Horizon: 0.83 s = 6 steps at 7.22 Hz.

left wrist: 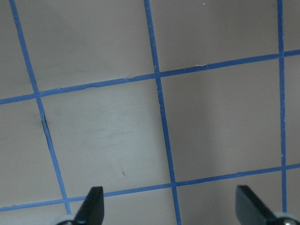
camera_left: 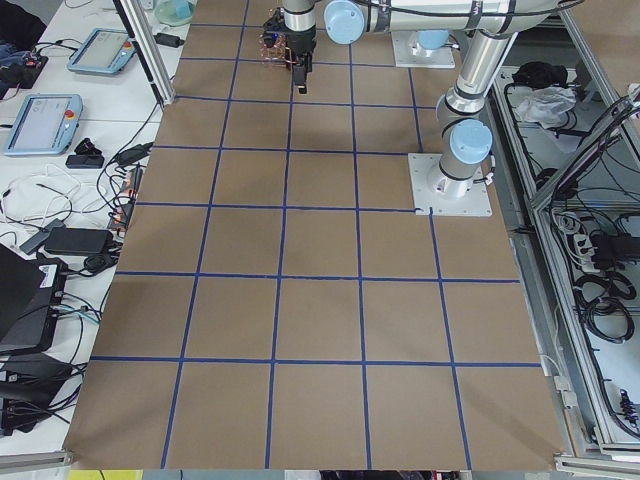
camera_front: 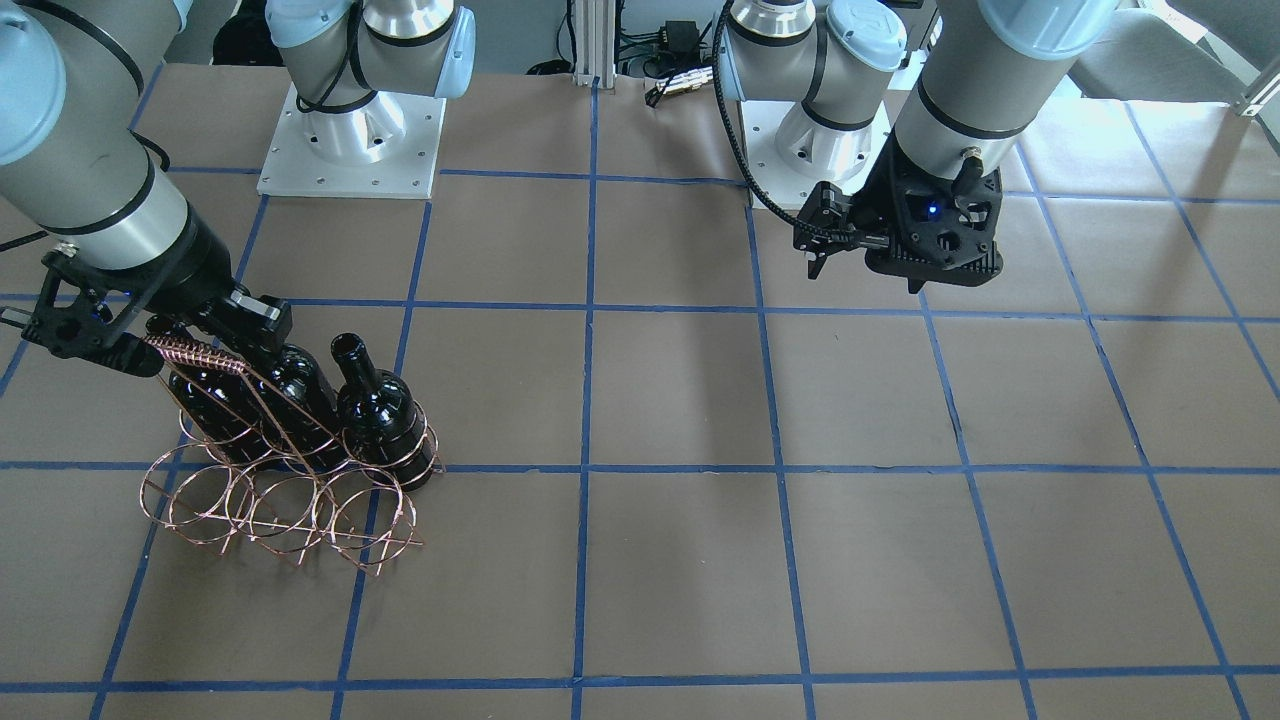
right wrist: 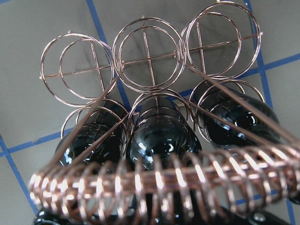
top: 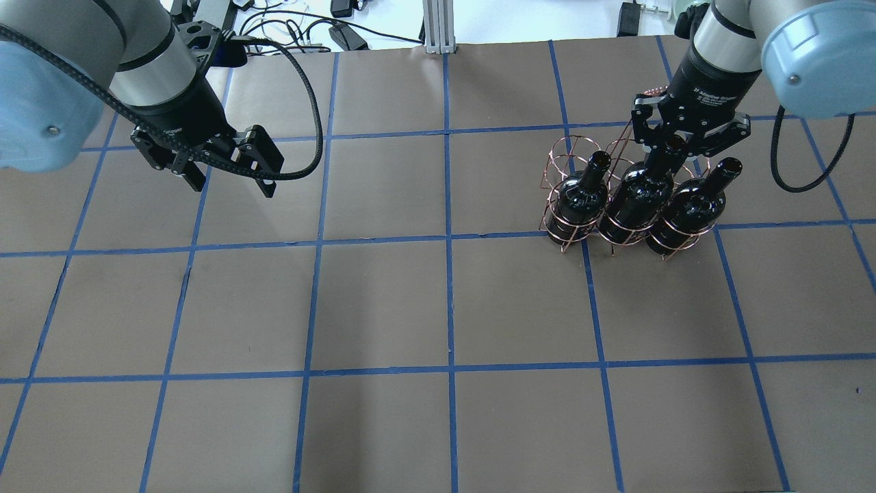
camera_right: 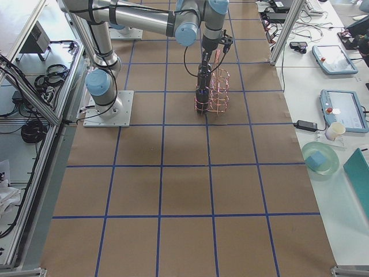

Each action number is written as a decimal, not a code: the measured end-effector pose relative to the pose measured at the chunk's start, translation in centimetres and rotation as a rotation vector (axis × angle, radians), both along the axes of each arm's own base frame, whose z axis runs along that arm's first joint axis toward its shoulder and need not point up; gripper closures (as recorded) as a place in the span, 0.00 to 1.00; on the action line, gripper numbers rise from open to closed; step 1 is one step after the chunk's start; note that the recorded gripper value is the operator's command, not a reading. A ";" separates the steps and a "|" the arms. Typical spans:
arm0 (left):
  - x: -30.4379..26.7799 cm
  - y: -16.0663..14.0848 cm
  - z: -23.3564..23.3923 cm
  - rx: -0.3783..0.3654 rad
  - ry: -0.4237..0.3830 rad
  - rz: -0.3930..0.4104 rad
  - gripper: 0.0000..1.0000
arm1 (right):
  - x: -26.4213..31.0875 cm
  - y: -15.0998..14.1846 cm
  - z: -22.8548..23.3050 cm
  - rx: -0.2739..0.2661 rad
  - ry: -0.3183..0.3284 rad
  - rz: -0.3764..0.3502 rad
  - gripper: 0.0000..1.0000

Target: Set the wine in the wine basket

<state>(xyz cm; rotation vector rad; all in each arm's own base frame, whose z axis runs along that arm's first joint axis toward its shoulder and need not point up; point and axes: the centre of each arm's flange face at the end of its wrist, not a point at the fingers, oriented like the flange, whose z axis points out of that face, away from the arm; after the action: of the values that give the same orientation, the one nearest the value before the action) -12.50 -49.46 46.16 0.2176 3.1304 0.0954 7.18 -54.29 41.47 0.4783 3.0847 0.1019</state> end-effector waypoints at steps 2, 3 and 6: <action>0.0 0.0 0.2 -0.008 0.001 0.009 0.00 | 0.0 0.1 -0.4 0.005 0.000 0.000 0.94; 0.0 0.1 0.4 -0.014 0.001 0.010 0.00 | 0.0 0.2 -0.6 0.008 -0.001 0.000 0.88; 0.0 0.2 1.2 -0.035 0.005 0.011 0.00 | 0.1 0.1 -0.7 0.001 -0.001 -0.001 0.14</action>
<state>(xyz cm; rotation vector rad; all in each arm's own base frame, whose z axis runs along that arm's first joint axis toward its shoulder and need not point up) -12.49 -49.25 47.37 0.2009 3.1351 0.0400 7.24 -54.18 40.73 0.4800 3.0834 0.1039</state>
